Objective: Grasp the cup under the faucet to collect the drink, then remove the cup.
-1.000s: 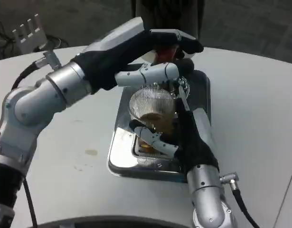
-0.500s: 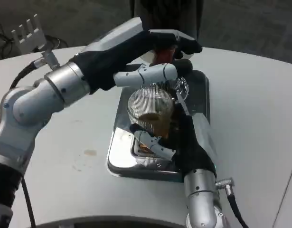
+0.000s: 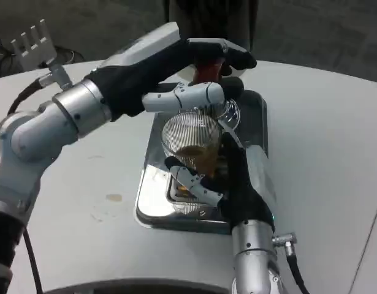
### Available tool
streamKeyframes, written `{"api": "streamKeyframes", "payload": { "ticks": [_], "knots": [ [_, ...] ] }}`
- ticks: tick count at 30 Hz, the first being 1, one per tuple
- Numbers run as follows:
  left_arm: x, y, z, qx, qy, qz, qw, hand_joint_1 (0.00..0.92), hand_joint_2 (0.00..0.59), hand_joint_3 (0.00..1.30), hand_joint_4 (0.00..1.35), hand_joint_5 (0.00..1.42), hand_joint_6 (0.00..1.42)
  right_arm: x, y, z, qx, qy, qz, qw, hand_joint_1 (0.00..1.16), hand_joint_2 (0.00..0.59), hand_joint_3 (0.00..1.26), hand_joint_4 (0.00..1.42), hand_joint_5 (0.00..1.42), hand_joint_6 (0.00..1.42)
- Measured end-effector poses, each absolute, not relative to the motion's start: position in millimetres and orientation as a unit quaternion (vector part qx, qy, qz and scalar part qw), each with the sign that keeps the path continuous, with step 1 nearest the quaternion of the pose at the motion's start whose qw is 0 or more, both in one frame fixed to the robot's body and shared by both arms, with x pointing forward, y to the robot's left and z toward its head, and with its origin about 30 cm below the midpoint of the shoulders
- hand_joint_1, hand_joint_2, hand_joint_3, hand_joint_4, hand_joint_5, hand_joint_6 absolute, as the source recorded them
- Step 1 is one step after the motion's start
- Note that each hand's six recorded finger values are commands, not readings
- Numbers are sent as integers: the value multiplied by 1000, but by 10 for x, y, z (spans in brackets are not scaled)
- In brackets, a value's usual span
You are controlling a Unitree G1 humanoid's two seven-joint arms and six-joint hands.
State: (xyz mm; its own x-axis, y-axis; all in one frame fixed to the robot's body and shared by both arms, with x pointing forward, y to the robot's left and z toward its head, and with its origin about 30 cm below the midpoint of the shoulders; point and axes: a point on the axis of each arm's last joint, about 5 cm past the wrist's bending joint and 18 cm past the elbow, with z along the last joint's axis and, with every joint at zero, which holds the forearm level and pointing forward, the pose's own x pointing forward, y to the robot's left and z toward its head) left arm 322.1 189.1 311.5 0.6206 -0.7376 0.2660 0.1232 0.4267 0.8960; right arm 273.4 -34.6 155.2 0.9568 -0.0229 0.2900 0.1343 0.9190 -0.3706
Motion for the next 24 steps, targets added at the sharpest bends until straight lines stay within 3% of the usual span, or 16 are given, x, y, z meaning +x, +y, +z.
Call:
{"api": "streamKeyframes", "payload": {
  "ticks": [10, 24],
  "knots": [
    [3214, 1894, 3116, 459, -336, -277, 774, 0, 174, 336, 274, 301, 353, 2718, -312, 1545, -196, -144, -40, 969, 680, 221, 283, 305, 354, 161],
    [3196, 1893, 3121, 460, -336, -276, 774, 0, 175, 339, 275, 310, 353, 2707, -295, 1539, -193, -152, -71, 967, 670, 230, 378, 394, 460, 234]
  ]
}}
